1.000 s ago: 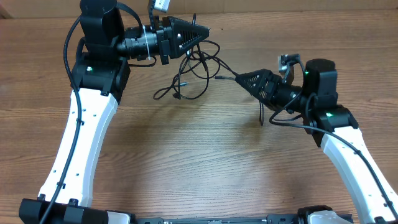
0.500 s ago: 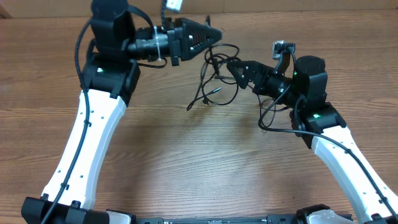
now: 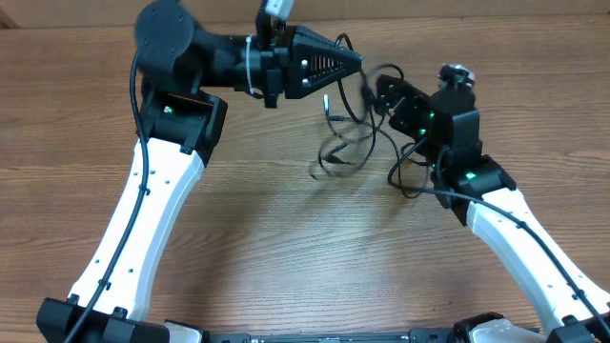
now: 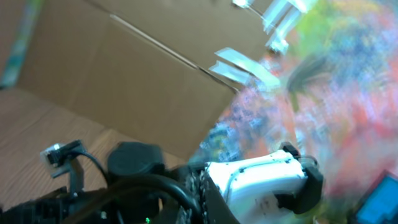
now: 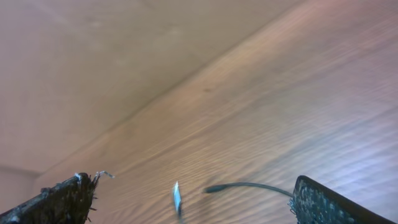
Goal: Untangle cables
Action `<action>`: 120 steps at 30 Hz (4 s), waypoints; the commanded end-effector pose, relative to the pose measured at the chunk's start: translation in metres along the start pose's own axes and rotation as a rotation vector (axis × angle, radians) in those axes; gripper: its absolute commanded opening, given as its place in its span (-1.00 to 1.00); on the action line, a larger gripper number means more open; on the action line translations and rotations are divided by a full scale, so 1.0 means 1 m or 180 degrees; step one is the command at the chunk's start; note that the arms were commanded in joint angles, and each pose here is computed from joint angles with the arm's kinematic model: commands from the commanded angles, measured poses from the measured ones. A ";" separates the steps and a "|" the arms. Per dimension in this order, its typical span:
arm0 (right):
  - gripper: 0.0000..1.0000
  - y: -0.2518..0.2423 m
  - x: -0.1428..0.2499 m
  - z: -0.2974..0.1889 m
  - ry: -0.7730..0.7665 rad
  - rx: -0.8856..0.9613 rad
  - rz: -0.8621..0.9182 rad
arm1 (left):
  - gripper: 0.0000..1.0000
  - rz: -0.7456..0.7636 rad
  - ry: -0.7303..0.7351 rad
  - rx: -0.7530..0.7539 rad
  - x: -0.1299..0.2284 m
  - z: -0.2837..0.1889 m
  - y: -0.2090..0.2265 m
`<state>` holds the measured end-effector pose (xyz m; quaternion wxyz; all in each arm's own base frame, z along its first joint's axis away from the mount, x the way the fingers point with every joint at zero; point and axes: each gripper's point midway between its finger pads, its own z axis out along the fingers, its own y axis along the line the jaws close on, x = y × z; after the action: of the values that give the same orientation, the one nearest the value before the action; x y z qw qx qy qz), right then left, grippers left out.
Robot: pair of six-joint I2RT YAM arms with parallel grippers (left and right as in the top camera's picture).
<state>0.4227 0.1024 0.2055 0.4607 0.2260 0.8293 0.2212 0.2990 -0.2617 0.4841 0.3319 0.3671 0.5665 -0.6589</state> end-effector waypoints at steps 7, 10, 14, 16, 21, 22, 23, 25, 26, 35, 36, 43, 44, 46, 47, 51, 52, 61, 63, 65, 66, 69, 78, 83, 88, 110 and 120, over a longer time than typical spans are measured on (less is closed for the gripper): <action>0.99 -0.091 0.019 -0.001 0.0314 0.1065 0.0051 | -0.91 0.0361 -0.0202 -0.0183 -0.032 -0.043 -0.022; 0.99 -0.108 0.023 -0.007 0.0390 0.1273 0.0063 | -0.92 0.0384 -0.0294 -0.0309 -0.038 -0.057 -0.016; 0.94 -0.103 0.031 -0.006 0.0581 0.1126 0.0110 | -0.90 0.0444 -0.0348 -0.0406 -0.042 -0.067 -0.011; 0.56 -0.087 0.043 -0.004 0.0815 0.0837 0.0119 | -0.86 0.0510 -0.0338 -0.0429 -0.041 -0.067 -0.007; -0.92 -0.045 0.074 -0.011 0.1436 0.0079 0.0260 | -0.78 0.0277 -0.0397 -0.0650 -0.034 -0.068 0.026; -0.92 -0.038 0.078 -0.014 0.1525 -0.0044 0.0286 | -0.77 0.0147 -0.0444 -0.0757 -0.031 -0.069 0.038; -0.92 -0.031 0.080 -0.017 0.1593 -0.0150 0.0304 | -0.77 0.0011 -0.0490 -0.0873 -0.029 -0.071 0.049; -0.92 -0.016 0.083 -0.025 0.1708 -0.0411 0.0297 | -0.77 -0.0349 -0.0606 -0.1242 -0.019 -0.076 0.079; -0.93 -0.008 0.083 -0.029 0.1747 -0.0556 0.0246 | -0.74 -0.0555 -0.0664 -0.1495 -0.011 -0.081 0.097; -0.35 -0.004 0.076 -0.040 0.1763 -0.0845 -0.0034 | -0.31 -0.0954 -0.0273 -0.2652 0.063 -0.060 0.181; -0.31 -0.007 0.074 -0.040 0.1758 -0.0811 0.0011 | -0.30 -0.0897 -0.0204 -0.2699 0.068 -0.055 0.187; 0.29 -0.056 0.038 -0.054 0.1520 -0.0433 0.0391 | 0.04 -0.1104 0.0181 -0.2816 0.127 -0.005 0.234; 0.31 -0.063 0.031 -0.057 0.1462 -0.0380 0.0451 | 0.16 -0.1199 0.0222 -0.2801 0.137 0.002 0.241; 0.38 -0.076 0.019 -0.061 0.1357 -0.0297 0.0549 | 0.23 -0.1466 0.0233 -0.2799 0.157 0.014 0.257; 0.43 -0.081 0.015 -0.064 0.1320 -0.0259 0.0592 | 0.25 -0.1645 0.0199 -0.2813 0.167 0.020 0.266; 0.57 -0.100 0.010 -0.069 0.1289 -0.0105 0.0755 | 0.20 -0.2402 -0.0086 -0.2825 0.198 0.037 0.301; 0.58 -0.103 0.010 -0.070 0.1291 -0.0074 0.0779 | 0.15 -0.2565 -0.0170 -0.2785 0.204 0.043 0.309; 0.62 -0.115 0.013 -0.071 0.1284 0.0143 0.0798 | 0.16 -0.3724 -0.0563 -0.2532 0.266 0.076 0.359; 0.69 -0.116 0.013 -0.071 0.1282 0.0146 0.0796 | 0.18 -0.3756 -0.0616 -0.2546 0.275 0.076 0.370; 0.75 -0.120 0.013 -0.071 0.1268 0.0223 0.0792 | 0.17 -0.3798 -0.0679 -0.2515 0.280 0.077 0.377; 0.78 -0.122 0.014 -0.071 0.1264 0.0269 0.0792 | 0.17 -0.3871 -0.0702 -0.2497 0.282 0.078 0.378; 0.84 -0.134 0.017 -0.073 0.1265 0.0480 0.0795 | 0.15 -0.3915 -0.0787 -0.2595 0.287 0.078 0.383; 0.87 -0.142 0.022 -0.076 0.1300 0.0626 0.0809 | -0.81 -0.3336 -0.1405 -0.2651 0.244 0.075 0.398; 0.87 -0.141 0.027 -0.078 0.1372 0.0619 0.0845 | -0.92 -0.2727 -0.1230 -0.1943 0.205 0.096 0.373; 0.87 -0.127 0.032 -0.080 0.1499 0.0384 0.0917 | -0.91 -0.2069 -0.0729 -0.0891 0.173 0.107 0.319; 0.80 -0.082 -0.003 -0.075 0.1259 -0.0410 0.0396 | -0.92 -0.1385 0.0109 0.0427 0.116 0.058 0.186; 0.78 -0.064 -0.037 -0.096 0.0992 -0.0371 0.0077 | -0.92 -0.1691 -0.0160 -0.0881 0.099 0.075 0.254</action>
<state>0.3401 0.0230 0.1977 0.2736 0.2032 0.8794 0.3324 0.4432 -0.3635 0.2384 0.0527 0.0563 0.7240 -0.6855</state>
